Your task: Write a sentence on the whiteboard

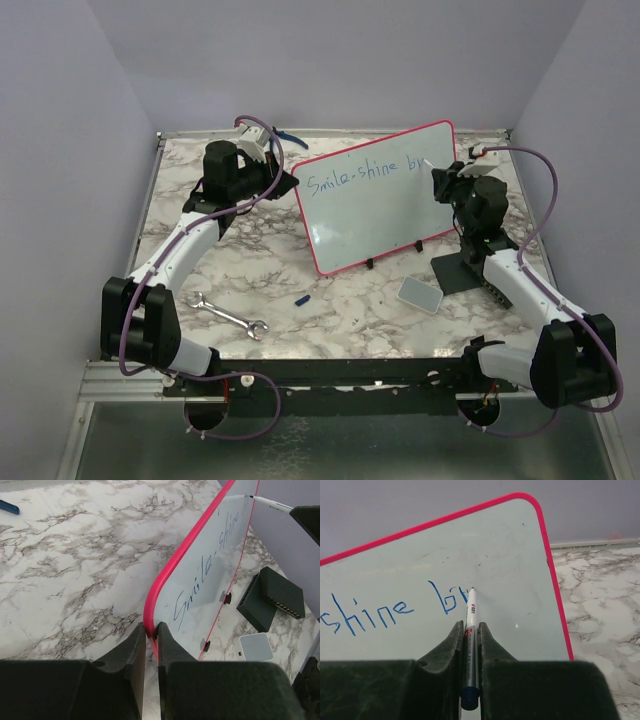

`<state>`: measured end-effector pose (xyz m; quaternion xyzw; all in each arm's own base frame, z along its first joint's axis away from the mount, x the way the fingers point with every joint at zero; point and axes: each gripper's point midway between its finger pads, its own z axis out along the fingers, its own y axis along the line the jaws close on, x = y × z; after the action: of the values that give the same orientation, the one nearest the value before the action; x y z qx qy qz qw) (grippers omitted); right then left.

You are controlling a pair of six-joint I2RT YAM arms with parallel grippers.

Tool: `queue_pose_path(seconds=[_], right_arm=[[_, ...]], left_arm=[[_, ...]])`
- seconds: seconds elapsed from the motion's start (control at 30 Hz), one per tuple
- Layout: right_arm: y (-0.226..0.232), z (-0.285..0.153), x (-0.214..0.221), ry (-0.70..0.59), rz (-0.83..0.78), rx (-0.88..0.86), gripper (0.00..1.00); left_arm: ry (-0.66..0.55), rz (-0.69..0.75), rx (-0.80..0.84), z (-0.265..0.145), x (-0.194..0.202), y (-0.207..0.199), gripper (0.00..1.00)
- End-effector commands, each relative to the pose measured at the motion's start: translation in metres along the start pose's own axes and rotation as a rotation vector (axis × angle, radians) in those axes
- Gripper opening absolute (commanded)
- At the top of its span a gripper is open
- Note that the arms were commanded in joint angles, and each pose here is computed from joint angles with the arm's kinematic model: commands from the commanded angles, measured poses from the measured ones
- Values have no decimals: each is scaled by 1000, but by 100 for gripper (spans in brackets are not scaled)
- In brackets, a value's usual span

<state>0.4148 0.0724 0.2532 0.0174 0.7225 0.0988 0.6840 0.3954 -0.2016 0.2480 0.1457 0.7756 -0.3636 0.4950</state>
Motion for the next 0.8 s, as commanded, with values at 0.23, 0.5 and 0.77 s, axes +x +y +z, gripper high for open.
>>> queue_pose_path(seconds=[0.23,0.5,0.77], right_arm=[[-7,-1,7,17,-10,34,1],[-10,-6,24,54,0,44,1],[-8,-8,21,47,3,34,1]], left_arm=[[-42,62,14,-9,-15,-8,0],[-43,63,14,-9,-15,-8,0],[-43,60,14,-9,-15,-8,0]])
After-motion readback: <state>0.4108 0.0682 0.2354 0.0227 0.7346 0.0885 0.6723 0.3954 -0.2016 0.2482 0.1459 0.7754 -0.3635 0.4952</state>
